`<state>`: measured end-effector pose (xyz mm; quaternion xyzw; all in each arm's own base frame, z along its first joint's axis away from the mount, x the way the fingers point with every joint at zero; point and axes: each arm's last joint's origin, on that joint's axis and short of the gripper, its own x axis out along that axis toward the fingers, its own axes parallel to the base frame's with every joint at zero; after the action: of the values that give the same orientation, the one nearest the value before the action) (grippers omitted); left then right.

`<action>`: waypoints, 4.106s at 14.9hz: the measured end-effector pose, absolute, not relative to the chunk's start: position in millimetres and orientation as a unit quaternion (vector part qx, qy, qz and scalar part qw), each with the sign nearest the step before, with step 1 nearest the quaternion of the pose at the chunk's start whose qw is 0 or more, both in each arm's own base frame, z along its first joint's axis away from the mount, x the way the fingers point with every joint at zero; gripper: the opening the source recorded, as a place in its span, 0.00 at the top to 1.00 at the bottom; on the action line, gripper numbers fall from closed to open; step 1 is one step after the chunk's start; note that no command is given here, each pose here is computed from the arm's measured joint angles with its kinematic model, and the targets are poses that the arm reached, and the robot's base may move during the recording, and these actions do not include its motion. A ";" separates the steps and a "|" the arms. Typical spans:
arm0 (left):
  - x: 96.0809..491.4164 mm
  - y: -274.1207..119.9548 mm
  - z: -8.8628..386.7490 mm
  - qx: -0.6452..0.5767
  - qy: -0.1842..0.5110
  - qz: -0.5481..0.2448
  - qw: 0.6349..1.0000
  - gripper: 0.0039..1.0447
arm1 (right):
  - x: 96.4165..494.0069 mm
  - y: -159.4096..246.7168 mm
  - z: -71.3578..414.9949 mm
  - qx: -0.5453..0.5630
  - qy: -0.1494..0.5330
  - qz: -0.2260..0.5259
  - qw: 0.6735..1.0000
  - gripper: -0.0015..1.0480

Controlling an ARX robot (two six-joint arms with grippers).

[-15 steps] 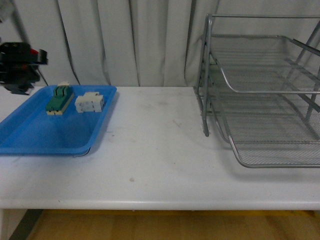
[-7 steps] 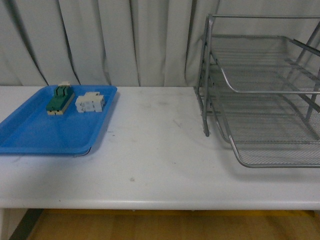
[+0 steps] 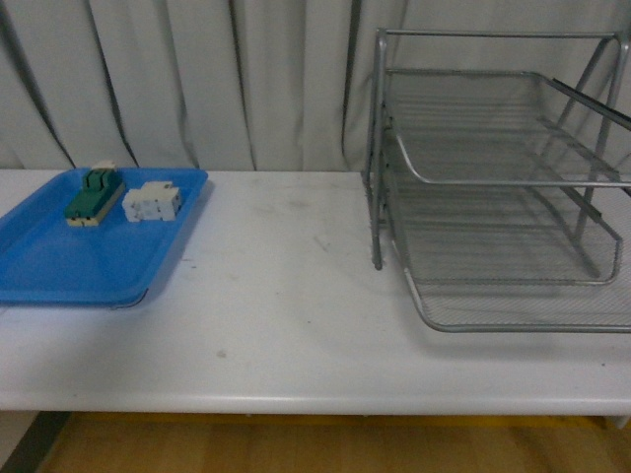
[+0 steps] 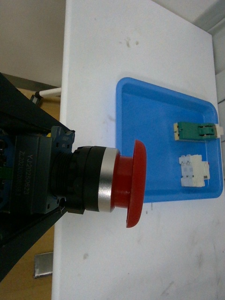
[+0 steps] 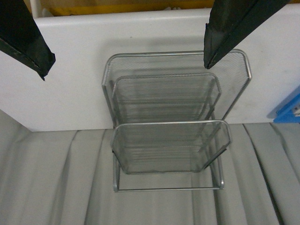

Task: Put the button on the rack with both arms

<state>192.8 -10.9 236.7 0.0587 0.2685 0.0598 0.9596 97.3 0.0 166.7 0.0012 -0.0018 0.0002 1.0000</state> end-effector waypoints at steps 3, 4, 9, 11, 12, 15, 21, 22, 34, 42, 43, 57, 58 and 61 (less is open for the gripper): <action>192.8 -10.9 236.7 0.059 0.269 0.060 0.960 0.66 | 97.3 0.0 166.7 0.001 -0.002 0.000 1.000 0.06; 192.8 -11.0 236.8 0.058 0.268 0.059 0.960 0.66 | 97.3 0.0 166.5 0.001 -0.001 0.000 1.000 0.06; 193.0 -11.0 236.6 0.059 0.269 0.059 0.960 0.66 | 97.2 0.0 166.8 0.001 -0.003 0.000 1.000 0.06; 192.8 -11.0 236.7 0.058 0.269 0.059 0.960 0.66 | 97.3 0.0 166.6 0.001 -0.001 0.000 1.000 0.06; 192.8 -11.0 236.9 0.058 0.268 0.059 0.960 0.66 | 97.3 0.0 166.6 0.001 -0.002 0.000 1.000 0.06; 204.9 -34.9 241.2 0.131 0.223 -0.062 0.964 0.66 | 97.2 -0.1 166.8 0.001 -0.002 -0.002 1.000 0.06; 312.4 -141.0 219.7 0.307 0.232 -0.231 0.893 0.66 | 97.2 0.0 166.7 0.001 -0.002 0.000 1.000 0.06; 326.4 -148.7 207.8 0.320 0.254 -0.244 0.880 0.66 | 97.2 0.0 166.7 0.001 -0.002 0.000 1.000 0.06; 388.3 -144.6 164.8 0.211 0.336 -0.262 0.880 0.15 | 97.2 0.0 166.6 0.001 -0.002 0.000 1.000 0.06; 265.3 -55.0 204.4 0.004 -0.028 0.008 1.000 0.71 | 97.2 0.0 166.6 0.001 -0.002 0.000 1.000 0.06; 250.3 -48.2 200.3 0.001 -0.027 0.000 1.000 0.83 | 97.2 0.0 166.6 0.001 -0.002 0.000 1.000 0.06; 145.7 -0.1 161.7 0.001 0.011 0.000 1.000 0.99 | 97.2 0.0 166.7 0.001 -0.002 0.000 1.000 0.06; 142.2 -0.1 162.2 0.001 0.009 0.000 1.000 0.99 | 97.2 0.0 166.7 0.001 -0.002 0.000 1.000 0.06; 132.1 -0.1 166.7 0.001 0.001 0.000 1.000 0.99 | 97.2 0.0 166.7 0.001 -0.002 0.000 1.000 0.06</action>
<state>132.1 -0.1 166.7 0.0014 0.0010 -0.0004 1.0000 97.2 0.0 166.7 0.0012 -0.0018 -0.0002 1.0000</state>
